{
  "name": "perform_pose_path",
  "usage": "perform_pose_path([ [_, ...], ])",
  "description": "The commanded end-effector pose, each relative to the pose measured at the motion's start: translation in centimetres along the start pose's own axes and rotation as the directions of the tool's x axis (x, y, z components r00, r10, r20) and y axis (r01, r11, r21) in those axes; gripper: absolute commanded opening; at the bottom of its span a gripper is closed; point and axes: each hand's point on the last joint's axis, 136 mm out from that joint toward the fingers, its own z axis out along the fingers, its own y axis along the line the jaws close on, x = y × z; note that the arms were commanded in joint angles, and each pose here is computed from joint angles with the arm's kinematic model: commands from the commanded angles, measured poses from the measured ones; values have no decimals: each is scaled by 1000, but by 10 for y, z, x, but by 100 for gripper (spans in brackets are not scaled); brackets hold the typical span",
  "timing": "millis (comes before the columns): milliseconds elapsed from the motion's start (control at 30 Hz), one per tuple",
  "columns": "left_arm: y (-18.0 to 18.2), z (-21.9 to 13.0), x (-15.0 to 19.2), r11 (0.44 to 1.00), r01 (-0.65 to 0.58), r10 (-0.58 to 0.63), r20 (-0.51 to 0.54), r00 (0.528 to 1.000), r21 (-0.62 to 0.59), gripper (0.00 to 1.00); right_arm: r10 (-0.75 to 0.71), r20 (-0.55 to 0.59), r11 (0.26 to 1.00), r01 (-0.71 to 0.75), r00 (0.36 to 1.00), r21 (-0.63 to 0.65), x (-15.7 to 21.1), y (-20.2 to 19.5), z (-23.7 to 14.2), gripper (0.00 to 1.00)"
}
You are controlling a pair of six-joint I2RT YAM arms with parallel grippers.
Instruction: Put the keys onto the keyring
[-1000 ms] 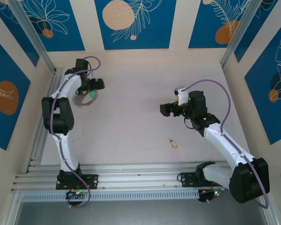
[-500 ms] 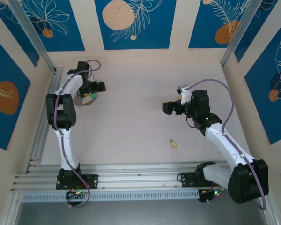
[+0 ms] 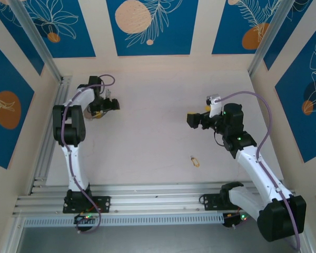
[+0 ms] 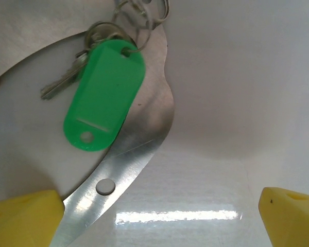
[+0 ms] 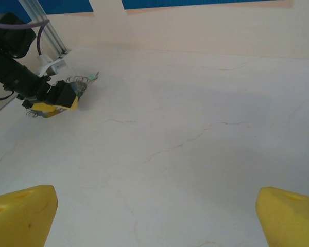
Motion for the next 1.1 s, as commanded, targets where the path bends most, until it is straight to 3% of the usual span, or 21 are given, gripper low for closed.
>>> perform_pose_path([
  [0, 11, 14, 21, 1000, 4, -5, -59, 998, -17, 100, 20, 5, 1000, -20, 1000, -7, 3, -1, -3, 99],
  [67, 7, 13, 24, 1000, 6, -6, -72, 997, -1, 86, 22, 6, 1000, -22, 1000, -12, 3, 0, -4, 99],
  [133, 5, 11, 27, 1000, -1, 1, -79, 997, 0, 84, 22, 8, 1000, -22, 1000, -13, 2, 0, -4, 99],
  [300, -3, 10, 48, 999, 0, 4, -121, 993, 33, 97, 14, 19, 1000, -14, 1000, -9, -2, 1, -9, 99],
  [567, -31, 8, 105, 995, -14, 33, -194, 980, 99, 98, 0, 57, 1000, -1, 998, 12, -9, 2, -25, 99],
  [1067, -95, -5, 280, 983, -96, 146, -341, 929, 158, 100, 2, 75, 1000, -4, 997, 19, -11, 2, -31, 99],
])
